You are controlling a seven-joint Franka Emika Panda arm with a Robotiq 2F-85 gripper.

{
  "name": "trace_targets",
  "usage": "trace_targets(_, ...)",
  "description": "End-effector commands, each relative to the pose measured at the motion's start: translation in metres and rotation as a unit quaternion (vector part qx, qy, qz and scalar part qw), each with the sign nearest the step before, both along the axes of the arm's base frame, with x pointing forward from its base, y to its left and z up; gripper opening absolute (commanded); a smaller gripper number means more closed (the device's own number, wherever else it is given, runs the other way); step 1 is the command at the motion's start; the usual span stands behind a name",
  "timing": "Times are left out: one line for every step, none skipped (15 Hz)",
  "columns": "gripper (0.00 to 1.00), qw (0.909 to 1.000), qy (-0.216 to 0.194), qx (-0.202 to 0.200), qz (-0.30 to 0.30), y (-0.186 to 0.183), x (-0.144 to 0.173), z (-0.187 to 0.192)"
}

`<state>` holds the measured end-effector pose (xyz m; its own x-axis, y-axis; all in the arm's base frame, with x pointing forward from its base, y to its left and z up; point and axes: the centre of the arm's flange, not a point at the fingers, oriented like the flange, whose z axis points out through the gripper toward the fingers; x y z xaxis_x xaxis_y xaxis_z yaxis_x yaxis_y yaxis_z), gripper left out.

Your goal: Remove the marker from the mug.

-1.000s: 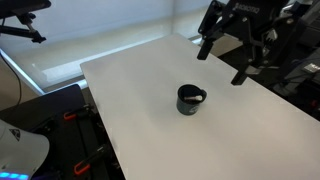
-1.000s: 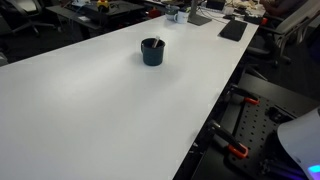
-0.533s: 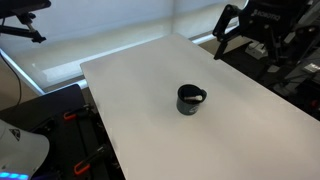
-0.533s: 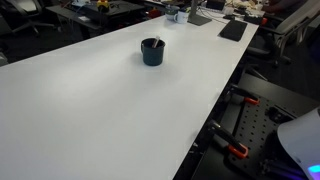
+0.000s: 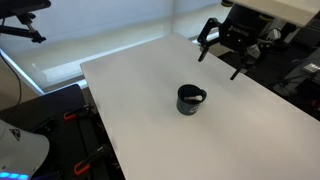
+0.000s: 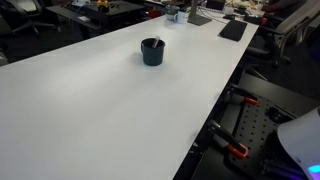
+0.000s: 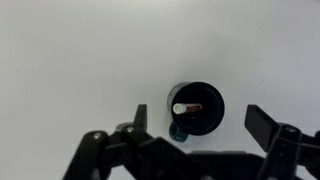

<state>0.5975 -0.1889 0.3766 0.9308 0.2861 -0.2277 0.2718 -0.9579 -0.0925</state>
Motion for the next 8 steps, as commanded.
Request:
trace_targets(1.00, 1.0000, 0.000, 0.000, 0.001, -0.001, 0.000, 0.000)
trace_targets(1.00, 1.0000, -0.006, -0.004, -0.003, -0.004, -0.002, 0.004)
trace_targets(1.00, 1.0000, -0.004, -0.002, -0.005, -0.008, -0.001, 0.003)
trace_targets(1.00, 1.0000, -0.003, 0.003, -0.003, -0.011, 0.000, 0.000)
trace_targets(1.00, 1.0000, 0.002, 0.007, -0.005, -0.014, 0.002, -0.004)
trace_targets(1.00, 0.9999, 0.005, 0.012, -0.004, -0.016, 0.004, -0.008)
trace_targets(1.00, 0.9998, 0.006, 0.016, -0.001, -0.018, 0.004, -0.012)
trace_targets(1.00, 0.9997, 0.007, 0.023, 0.003, -0.019, 0.005, -0.017)
